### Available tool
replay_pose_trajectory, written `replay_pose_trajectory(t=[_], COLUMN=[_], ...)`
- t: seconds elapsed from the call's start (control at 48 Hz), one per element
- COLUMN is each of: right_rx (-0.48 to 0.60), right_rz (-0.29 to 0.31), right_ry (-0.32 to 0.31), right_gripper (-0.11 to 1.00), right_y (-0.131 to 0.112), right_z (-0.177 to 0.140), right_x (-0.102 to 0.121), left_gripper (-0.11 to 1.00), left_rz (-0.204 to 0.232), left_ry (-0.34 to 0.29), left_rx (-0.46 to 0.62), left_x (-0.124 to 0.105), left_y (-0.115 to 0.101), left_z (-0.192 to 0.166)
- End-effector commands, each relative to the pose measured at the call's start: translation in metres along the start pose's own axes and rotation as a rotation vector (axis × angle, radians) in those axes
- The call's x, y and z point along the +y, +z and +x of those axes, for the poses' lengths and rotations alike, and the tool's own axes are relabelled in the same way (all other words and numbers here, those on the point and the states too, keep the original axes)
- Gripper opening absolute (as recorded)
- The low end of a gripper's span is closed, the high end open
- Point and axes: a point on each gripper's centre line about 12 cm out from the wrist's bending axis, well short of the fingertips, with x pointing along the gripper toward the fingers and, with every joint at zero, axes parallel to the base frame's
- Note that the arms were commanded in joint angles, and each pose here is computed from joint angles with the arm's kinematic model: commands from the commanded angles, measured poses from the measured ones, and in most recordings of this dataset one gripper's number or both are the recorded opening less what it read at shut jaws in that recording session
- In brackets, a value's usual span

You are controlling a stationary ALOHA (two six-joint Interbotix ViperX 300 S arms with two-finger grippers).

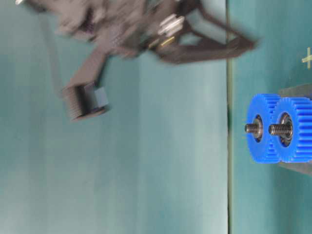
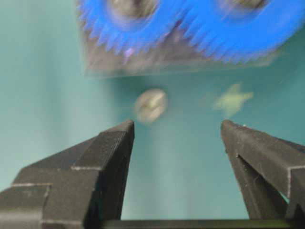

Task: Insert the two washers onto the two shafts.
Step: 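Move the right gripper over the lower washer on the table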

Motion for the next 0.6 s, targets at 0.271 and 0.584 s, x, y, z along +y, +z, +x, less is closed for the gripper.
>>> replay_pose_trajectory(t=[0.271,0.584], right_rx=[-0.013,0.009], right_rz=[0.006,0.024], right_ry=[0.003,-0.004], right_gripper=[0.77,0.77], right_y=[0.000,-0.014], right_z=[0.049,0.061], right_x=[0.006,0.000], left_gripper=[0.01,0.01], left_rz=[0.002,0.000], left_ry=[-0.001,-0.001], left_rx=[-0.014,-0.015], left_x=[0.000,0.000], left_y=[0.004,0.005], left_z=[0.000,-0.001])
